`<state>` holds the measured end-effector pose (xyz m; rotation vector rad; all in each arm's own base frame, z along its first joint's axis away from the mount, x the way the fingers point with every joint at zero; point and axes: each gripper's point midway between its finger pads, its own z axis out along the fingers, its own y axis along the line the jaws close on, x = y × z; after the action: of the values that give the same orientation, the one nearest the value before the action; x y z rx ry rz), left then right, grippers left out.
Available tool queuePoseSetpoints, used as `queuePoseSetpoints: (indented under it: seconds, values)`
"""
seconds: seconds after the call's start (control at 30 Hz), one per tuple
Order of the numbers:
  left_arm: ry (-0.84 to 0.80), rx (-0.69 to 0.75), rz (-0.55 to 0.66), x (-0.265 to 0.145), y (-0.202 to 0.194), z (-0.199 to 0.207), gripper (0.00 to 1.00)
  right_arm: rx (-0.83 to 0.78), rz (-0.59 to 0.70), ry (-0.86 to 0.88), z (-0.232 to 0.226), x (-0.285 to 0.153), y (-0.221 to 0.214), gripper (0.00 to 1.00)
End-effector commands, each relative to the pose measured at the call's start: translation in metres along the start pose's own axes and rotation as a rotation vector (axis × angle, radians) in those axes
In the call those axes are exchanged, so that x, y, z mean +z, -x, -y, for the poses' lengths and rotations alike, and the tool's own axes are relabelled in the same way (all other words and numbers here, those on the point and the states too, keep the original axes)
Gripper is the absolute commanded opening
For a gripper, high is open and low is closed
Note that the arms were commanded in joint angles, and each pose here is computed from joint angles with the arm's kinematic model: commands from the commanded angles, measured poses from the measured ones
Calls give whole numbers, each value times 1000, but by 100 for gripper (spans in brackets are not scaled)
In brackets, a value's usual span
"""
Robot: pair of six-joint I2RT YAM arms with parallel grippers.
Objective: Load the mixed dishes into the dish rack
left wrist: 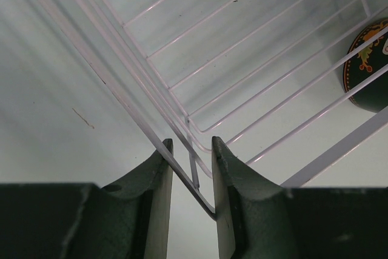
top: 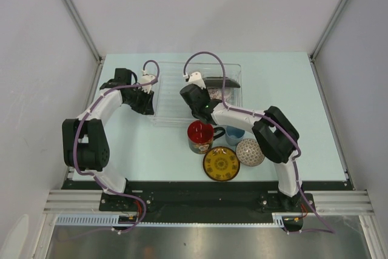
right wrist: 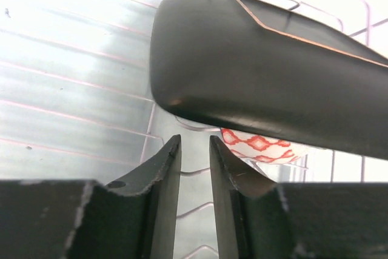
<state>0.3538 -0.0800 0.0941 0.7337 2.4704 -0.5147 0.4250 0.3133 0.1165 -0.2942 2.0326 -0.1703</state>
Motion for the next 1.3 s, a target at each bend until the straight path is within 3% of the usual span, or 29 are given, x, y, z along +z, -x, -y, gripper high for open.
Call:
queuePoseSetpoints:
  seconds: [0.0,0.17,0.57,0.83,1.27]
  values:
    - [-171,133,4,-3,-2,38,24,-9,75,-167,10,5,19,32]
    - [-172,126,2,-3,-4,38,23,-55,65,-268,7,10,14,35]
    - [-179,118,-12,3,-15,39,23,46,32,-217,-1,26,9,37]
    - [-176,110,-14,2,-16,36,23,84,-22,-264,21,52,-9,37]
    - [-181,105,-13,4,-19,36,22,99,-12,-367,77,43,-1,37]
